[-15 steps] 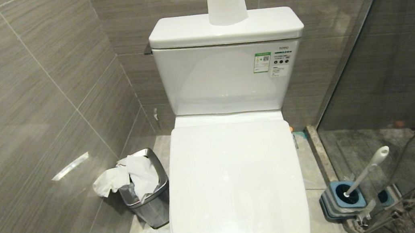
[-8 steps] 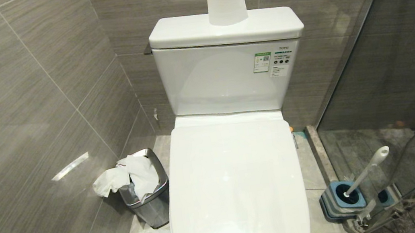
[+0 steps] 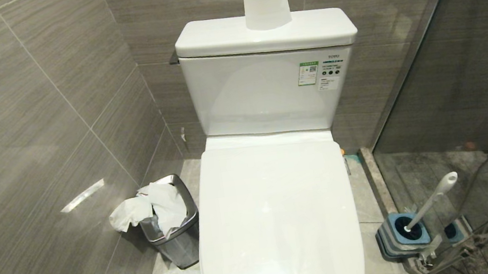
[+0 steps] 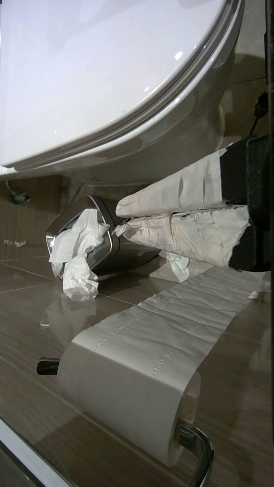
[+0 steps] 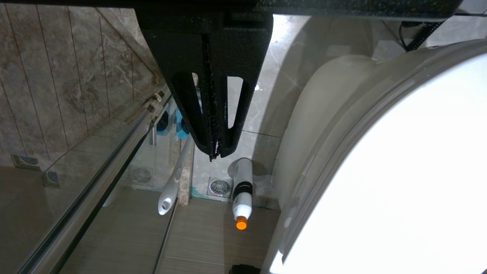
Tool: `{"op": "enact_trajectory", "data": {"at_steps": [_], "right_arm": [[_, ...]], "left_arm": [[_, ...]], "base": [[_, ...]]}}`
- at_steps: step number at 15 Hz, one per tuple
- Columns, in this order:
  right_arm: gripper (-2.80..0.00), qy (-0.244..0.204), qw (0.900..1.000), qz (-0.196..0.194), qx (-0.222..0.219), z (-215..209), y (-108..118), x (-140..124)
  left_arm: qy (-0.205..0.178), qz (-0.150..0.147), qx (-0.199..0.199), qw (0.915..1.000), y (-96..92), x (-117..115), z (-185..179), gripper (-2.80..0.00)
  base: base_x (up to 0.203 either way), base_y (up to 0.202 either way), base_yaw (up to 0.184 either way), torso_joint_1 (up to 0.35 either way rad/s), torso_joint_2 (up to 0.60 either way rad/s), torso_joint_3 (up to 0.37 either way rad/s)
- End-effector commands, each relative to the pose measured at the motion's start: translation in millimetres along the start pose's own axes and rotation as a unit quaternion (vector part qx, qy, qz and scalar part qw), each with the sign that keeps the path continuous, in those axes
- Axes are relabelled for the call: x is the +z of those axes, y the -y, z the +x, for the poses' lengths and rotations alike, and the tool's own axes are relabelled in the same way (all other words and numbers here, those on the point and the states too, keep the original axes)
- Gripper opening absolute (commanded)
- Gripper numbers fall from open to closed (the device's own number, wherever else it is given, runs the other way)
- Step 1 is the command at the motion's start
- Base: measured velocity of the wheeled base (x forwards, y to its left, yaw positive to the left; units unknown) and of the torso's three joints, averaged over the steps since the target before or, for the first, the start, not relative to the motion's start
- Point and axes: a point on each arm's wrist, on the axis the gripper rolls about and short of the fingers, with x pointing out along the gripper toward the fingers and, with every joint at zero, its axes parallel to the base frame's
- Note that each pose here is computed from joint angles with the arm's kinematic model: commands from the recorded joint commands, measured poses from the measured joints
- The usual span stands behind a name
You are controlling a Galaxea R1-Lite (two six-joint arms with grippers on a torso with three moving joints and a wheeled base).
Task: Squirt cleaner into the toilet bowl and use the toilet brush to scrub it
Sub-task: Use the left hand to lift the toilet lid slightly
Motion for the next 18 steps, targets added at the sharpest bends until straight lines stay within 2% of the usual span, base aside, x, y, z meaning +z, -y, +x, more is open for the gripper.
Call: {"op": "enact_trajectory", "data": {"at_steps": [1,12,14,15,17,18], "right_arm": [[-2.8,0.0,1.0,0.0,0.0,0.1,0.0,0.0],[-2.8,0.0,1.0,0.0,0.0,0.0,0.0,0.1],[-2.8,-0.001,1.0,0.0,0.0,0.2,0.0,-0.3],[-2.8,0.0,1.0,0.0,0.0,0.0,0.0,0.1],[-2.8,0.0,1.0,0.0,0.0,0.0,0.0,0.1],[-2.8,0.0,1.0,0.0,0.0,0.1,0.0,0.0]], "left_arm": [[-0.001,0.0,0.0,1.0,0.0,-0.9,0.2,-2.8],[-0.001,0.0,0.0,1.0,0.0,-0.7,0.2,-2.8],[-0.002,0.009,-0.001,1.0,0.1,-0.7,0.1,-2.8],[-0.004,0.022,-0.005,0.9997,0.2,-1.1,0.1,-2.8],[-0.004,0.081,-0.008,0.9967,0.3,-1.2,0.1,-2.8],[-0.001,0.105,-0.022,0.9942,1.0,-1.0,0.1,-2.8]], "base": [[0.0,0.0,0.0,0.0,0.0,0.0],[0.0,0.0,0.0,0.0,0.0,0.0],[0.0,0.0,0.0,0.0,0.0,0.0],[0.0,0.0,0.0,0.0,0.0,0.0],[0.0,0.0,0.0,0.0,0.0,0.0],[0.0,0.0,0.0,0.0,0.0,0.0]]}}
